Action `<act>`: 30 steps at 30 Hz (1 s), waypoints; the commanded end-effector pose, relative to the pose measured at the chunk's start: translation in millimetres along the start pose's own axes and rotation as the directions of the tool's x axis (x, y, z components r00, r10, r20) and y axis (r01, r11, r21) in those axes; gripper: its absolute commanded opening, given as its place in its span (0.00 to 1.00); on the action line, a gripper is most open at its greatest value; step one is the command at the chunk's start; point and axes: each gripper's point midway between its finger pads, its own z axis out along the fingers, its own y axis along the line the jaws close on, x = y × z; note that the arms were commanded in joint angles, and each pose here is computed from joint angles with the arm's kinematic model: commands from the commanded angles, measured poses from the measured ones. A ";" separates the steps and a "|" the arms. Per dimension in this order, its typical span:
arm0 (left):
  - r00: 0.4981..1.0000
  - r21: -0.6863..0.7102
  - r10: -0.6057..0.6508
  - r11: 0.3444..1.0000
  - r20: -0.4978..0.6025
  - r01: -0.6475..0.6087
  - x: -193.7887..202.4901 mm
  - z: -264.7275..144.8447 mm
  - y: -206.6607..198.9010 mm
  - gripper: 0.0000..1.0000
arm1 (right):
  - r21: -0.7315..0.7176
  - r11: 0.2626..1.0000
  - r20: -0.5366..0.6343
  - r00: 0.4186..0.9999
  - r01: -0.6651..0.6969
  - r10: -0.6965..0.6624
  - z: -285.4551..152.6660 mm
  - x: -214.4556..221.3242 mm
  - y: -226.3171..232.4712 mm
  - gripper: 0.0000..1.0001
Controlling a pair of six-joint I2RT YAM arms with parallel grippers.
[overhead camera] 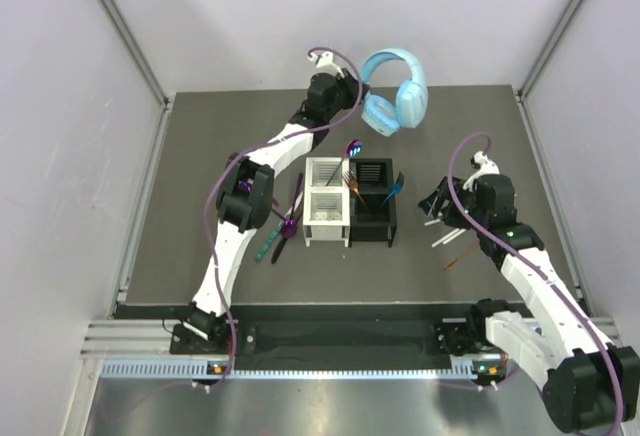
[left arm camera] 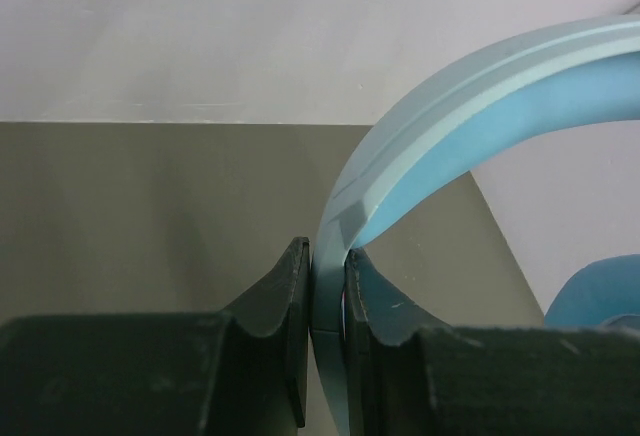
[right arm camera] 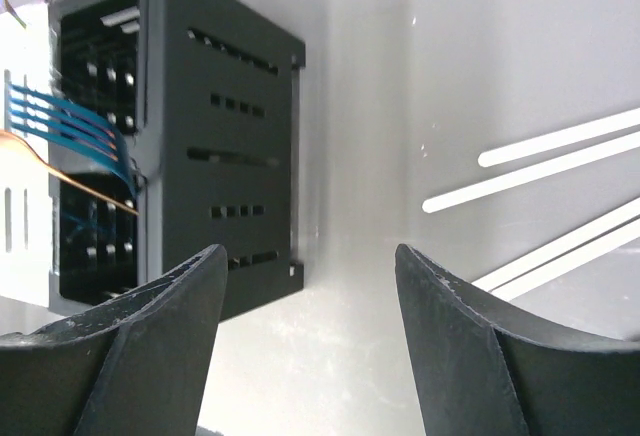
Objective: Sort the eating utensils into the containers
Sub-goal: Place the distractor at the center of the board.
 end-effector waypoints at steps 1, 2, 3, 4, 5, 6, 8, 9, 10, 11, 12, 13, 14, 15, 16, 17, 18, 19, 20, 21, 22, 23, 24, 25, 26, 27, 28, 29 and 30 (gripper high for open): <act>0.996 0.093 0.051 0.994 0.071 -0.058 -39.5 1.2 -48.7 0.00 | 0.025 1.000 0.103 0.995 0.003 -0.005 -13.6 -36.0 9.5 0.69; 0.997 0.097 0.058 0.993 0.051 -0.063 -34.4 2.2 -50.9 0.00 | 0.035 0.999 0.108 0.994 0.002 -0.005 -14.4 -37.3 8.3 0.68; 0.997 0.117 0.063 0.991 0.054 -0.069 -38.8 3.2 -60.6 0.00 | 0.039 0.999 0.112 0.994 -0.002 -0.003 -15.9 -38.0 7.9 0.69; 0.998 0.108 0.069 0.992 0.014 -0.070 -24.7 6.0 -55.8 0.00 | 0.041 0.999 0.122 0.993 -0.002 -0.003 -17.4 -40.5 8.6 0.68; 0.997 0.118 0.080 0.990 -0.005 -0.079 -15.8 7.3 -61.3 0.00 | 0.047 0.999 0.133 0.991 -0.003 -0.003 -18.5 -43.2 8.0 0.68; 0.996 0.121 0.086 0.989 -0.008 -0.085 -13.2 10.0 -63.2 0.00 | 0.051 0.999 0.140 0.990 -0.002 -0.005 -20.6 -44.4 7.5 0.69; 0.995 0.128 0.090 0.988 -0.040 -0.084 1.0 10.5 -67.9 0.00 | 0.055 0.998 0.158 0.987 -0.001 -0.007 -22.8 -49.0 8.0 0.69; 0.995 0.130 0.086 0.988 -0.058 -0.077 10.5 11.5 -66.7 0.00 | 0.057 0.998 0.157 0.988 -0.002 -0.007 -23.4 -48.9 7.8 0.69; 0.994 0.138 0.086 0.988 -0.067 -0.076 15.7 11.5 -70.4 0.00 | 0.058 0.998 0.159 0.987 0.000 -0.009 -24.7 -50.5 8.6 0.69; 0.993 0.135 0.085 0.988 -0.076 -0.074 20.9 11.9 -69.3 0.00 | 0.061 0.998 0.155 0.988 0.001 -0.010 -25.0 -49.8 8.2 0.69; 0.993 0.133 0.083 0.989 -0.088 -0.071 28.5 12.7 -67.8 0.00 | 0.064 0.998 0.159 0.987 0.001 -0.011 -25.6 -50.7 7.7 0.69; 0.991 0.140 0.086 0.988 -0.105 -0.071 39.0 12.9 -70.5 0.00 | 0.066 0.998 0.155 0.988 0.003 -0.014 -25.0 -49.9 7.0 0.69; 0.990 0.145 0.086 0.987 -0.111 -0.070 42.6 12.9 -72.7 0.00 | 0.067 0.998 0.153 0.988 0.004 -0.014 -25.6 -49.3 6.9 0.69; 0.989 0.146 0.084 0.987 -0.123 -0.065 50.7 13.8 -71.5 0.00 | 0.069 0.998 0.153 0.988 0.003 -0.013 -25.5 -48.9 6.2 0.69; 0.987 0.158 0.084 0.985 -0.137 -0.062 59.0 13.1 -76.7 0.00 | 0.069 0.998 0.151 0.988 0.004 -0.015 -25.3 -47.9 5.8 0.69; 0.986 0.163 0.085 0.985 -0.146 -0.061 64.7 13.0 -78.7 0.00 | 0.069 0.998 0.153 0.988 0.004 -0.014 -25.1 -48.2 5.5 0.69; 0.984 0.167 0.087 0.984 -0.155 -0.061 70.4 12.8 -80.6 0.00 | 0.067 0.998 0.150 0.989 0.003 -0.013 -25.1 -47.5 5.9 0.69; 0.981 0.172 0.090 0.983 -0.173 -0.060 80.5 12.3 -82.2 0.00 | 0.066 0.998 0.149 0.989 0.005 -0.015 -24.7 -47.4 6.2 0.69; 0.979 0.178 0.096 0.982 -0.181 -0.063 85.3 12.1 -83.5 0.00 | 0.064 0.998 0.148 0.989 0.005 -0.014 -24.7 -47.2 6.6 0.69; 0.977 0.179 0.099 0.982 -0.188 -0.065 90.3 12.0 -83.8 0.00 | 0.062 0.998 0.147 0.989 0.007 -0.016 -24.4 -47.2 6.7 0.69; 0.975 0.183 0.102 0.981 -0.197 -0.066 96.0 11.4 -85.7 0.00 | 0.064 0.998 0.144 0.989 0.006 -0.016 -23.7 -46.8 6.4 0.69; 0.975 0.187 0.100 0.980 -0.199 -0.062 97.0 11.3 -87.1 0.00 | 0.065 0.998 0.142 0.990 0.005 -0.014 -23.4 -46.2 6.1 0.69; 0.974 0.188 0.099 0.980 -0.205 -0.060 100.6 11.3 -86.5 0.00 | 0.064 0.998 0.141 0.990 0.009 -0.018 -23.1 -46.2 6.1 0.69; 0.973 0.191 0.098 0.980 -0.208 -0.057 102.2 11.1 -87.4 0.00 | 0.065 0.998 0.139 0.990 0.009 -0.018 -22.9 -45.6 5.7 0.69; 0.973 0.193 0.095 0.980 -0.208 -0.054 102.1 11.3 -87.9 0.00 | 0.064 0.998 0.137 0.990 0.008 -0.016 -22.6 -44.9 5.7 0.69; 0.973 0.194 0.095 0.980 -0.209 -0.054 102.5 11.4 -88.0 0.00 | 0.065 0.998 0.137 0.990 0.008 -0.017 -22.3 -44.9 5.8 0.69; 0.973 0.196 0.095 0.979 -0.212 -0.053 104.2 11.2 -88.4 0.00 | 0.064 0.998 0.135 0.991 0.009 -0.018 -22.1 -44.3 5.5 0.69; 0.972 0.197 0.100 0.979 -0.213 -0.057 104.7 11.1 -88.2 0.00 | 0.065 0.998 0.136 0.991 0.010 -0.018 -21.3 -44.2 4.6 0.69; 0.972 0.196 0.101 0.979 -0.212 -0.059 103.4 11.1 -87.6 0.00 | 0.065 0.998 0.131 0.991 0.010 -0.018 -19.9 -42.7 4.3 0.69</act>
